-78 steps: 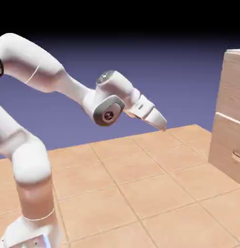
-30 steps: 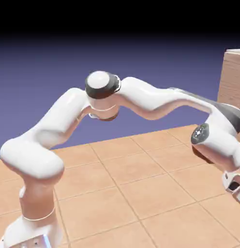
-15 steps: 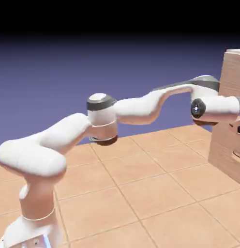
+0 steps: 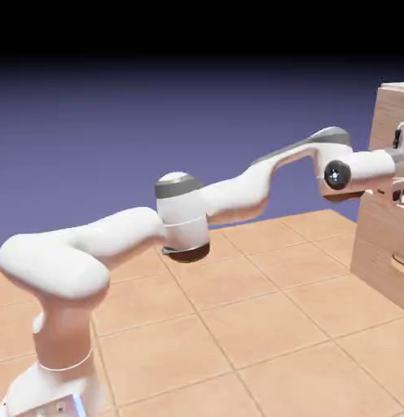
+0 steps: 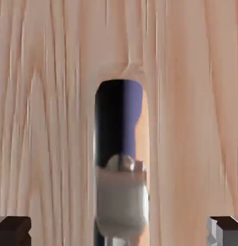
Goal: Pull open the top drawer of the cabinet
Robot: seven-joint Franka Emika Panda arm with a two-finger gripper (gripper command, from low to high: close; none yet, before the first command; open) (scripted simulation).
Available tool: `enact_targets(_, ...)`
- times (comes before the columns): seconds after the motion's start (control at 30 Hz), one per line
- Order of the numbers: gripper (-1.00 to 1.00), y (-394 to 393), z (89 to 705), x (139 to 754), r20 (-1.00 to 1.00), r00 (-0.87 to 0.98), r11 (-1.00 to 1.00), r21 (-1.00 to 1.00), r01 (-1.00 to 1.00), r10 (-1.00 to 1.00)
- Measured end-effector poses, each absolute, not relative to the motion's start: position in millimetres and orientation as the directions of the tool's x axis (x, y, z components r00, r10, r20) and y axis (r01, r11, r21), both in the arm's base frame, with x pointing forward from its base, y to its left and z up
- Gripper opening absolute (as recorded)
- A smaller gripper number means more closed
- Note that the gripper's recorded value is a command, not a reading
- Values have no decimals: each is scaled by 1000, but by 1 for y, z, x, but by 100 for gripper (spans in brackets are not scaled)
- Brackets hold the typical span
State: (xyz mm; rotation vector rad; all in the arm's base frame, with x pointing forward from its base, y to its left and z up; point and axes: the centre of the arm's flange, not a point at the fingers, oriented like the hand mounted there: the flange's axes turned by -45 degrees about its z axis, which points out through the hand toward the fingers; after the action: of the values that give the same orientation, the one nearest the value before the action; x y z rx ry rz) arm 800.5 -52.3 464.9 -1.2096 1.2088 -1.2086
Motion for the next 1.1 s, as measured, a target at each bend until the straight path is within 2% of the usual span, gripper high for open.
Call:
enact_targets(0.03,-100,-52,465,802,0,1,0,-1000,0,-1000)
enact_targets(0.53,-100,-52,465,743,0,1,0,-1000,1,-1000)
enact_targets(1.1,-100,-52,465,614,1,2,-1,-1000,0,-1000)
